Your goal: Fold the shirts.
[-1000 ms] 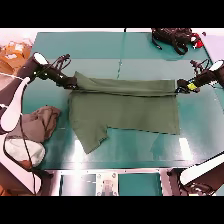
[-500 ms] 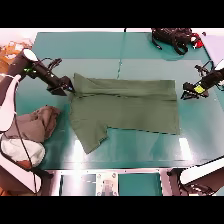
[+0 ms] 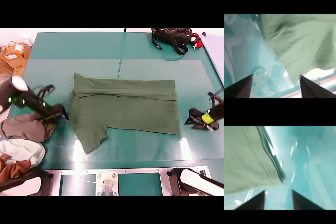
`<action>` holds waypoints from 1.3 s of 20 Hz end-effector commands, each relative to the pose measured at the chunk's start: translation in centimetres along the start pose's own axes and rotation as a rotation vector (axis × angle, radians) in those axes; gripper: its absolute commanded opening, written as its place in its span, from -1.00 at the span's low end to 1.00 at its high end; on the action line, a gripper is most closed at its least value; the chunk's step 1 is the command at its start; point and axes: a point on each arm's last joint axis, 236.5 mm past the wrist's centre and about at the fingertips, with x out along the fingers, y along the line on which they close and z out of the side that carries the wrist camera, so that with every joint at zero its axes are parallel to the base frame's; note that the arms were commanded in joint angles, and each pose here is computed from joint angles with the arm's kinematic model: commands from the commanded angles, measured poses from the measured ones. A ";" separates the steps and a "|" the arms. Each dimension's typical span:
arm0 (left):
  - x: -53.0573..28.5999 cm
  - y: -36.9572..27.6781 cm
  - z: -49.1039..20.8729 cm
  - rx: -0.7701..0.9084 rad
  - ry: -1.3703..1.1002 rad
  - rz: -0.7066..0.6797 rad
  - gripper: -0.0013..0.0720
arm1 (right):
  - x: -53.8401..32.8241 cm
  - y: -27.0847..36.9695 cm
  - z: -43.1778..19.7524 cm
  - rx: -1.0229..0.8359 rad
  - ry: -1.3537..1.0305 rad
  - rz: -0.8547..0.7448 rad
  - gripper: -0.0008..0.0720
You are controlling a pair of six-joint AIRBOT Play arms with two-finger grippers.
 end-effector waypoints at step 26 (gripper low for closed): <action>-0.4 -8.4 -3.9 0.285 -0.110 -0.043 -0.91 | 1.9 3.3 0.6 0.088 -0.118 0.230 -0.93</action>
